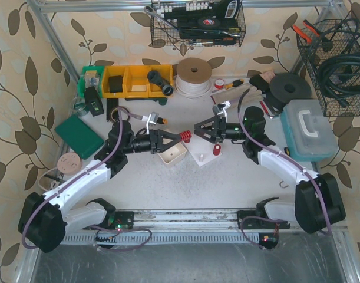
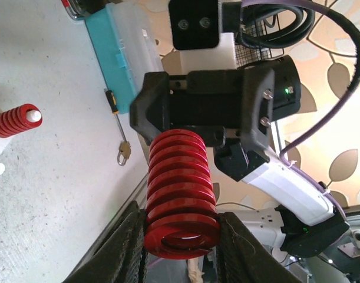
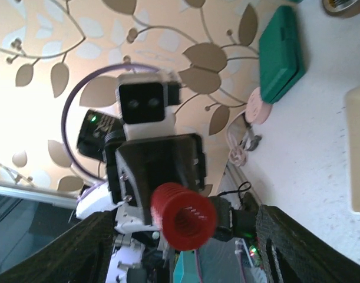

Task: Install the large spring

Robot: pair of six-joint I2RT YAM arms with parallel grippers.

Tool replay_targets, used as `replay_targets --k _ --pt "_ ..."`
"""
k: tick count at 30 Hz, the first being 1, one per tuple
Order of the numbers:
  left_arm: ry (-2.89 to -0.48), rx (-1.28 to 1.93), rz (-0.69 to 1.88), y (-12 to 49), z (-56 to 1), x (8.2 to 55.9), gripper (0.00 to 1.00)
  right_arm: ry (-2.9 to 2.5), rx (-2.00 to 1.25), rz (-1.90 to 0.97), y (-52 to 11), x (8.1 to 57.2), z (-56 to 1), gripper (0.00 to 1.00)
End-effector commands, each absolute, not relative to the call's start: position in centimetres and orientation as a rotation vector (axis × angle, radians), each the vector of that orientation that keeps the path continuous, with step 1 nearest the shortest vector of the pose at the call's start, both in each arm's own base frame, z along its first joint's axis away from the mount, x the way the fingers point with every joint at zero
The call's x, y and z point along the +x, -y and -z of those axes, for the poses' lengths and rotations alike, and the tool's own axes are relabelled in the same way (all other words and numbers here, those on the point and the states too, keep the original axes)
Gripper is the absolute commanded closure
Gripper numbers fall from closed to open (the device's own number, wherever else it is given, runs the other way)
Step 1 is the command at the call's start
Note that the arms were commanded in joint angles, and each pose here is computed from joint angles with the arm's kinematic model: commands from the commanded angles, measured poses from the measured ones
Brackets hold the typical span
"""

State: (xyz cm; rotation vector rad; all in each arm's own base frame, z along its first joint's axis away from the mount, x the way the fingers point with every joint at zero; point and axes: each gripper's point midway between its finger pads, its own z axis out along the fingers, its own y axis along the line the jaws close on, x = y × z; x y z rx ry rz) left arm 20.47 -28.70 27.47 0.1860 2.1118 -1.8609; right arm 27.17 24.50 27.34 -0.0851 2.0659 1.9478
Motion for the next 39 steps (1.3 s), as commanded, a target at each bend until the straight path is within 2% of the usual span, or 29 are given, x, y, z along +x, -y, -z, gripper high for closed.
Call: replay_targets --k 1,19,34,39 --pt "-1.961 0.247 1.947 29.0 -30.2 20.6 1.00 -1.977 -0.244 -2.006 -26.3 25.6 -30.2 0.33" --pt "-1.861 0.254 2.018 28.8 -32.5 20.2 1.00 -1.984 -0.230 -2.007 -27.0 26.1 -31.2 0.33" --pt "-1.879 0.257 2.021 29.1 -31.9 20.1 1.00 -1.991 -0.285 -2.024 -27.7 25.6 -31.9 0.49" --pt "-1.872 0.264 2.024 29.3 -32.2 20.2 1.00 -2.015 -0.295 -2.020 -28.0 25.3 -31.6 0.50"
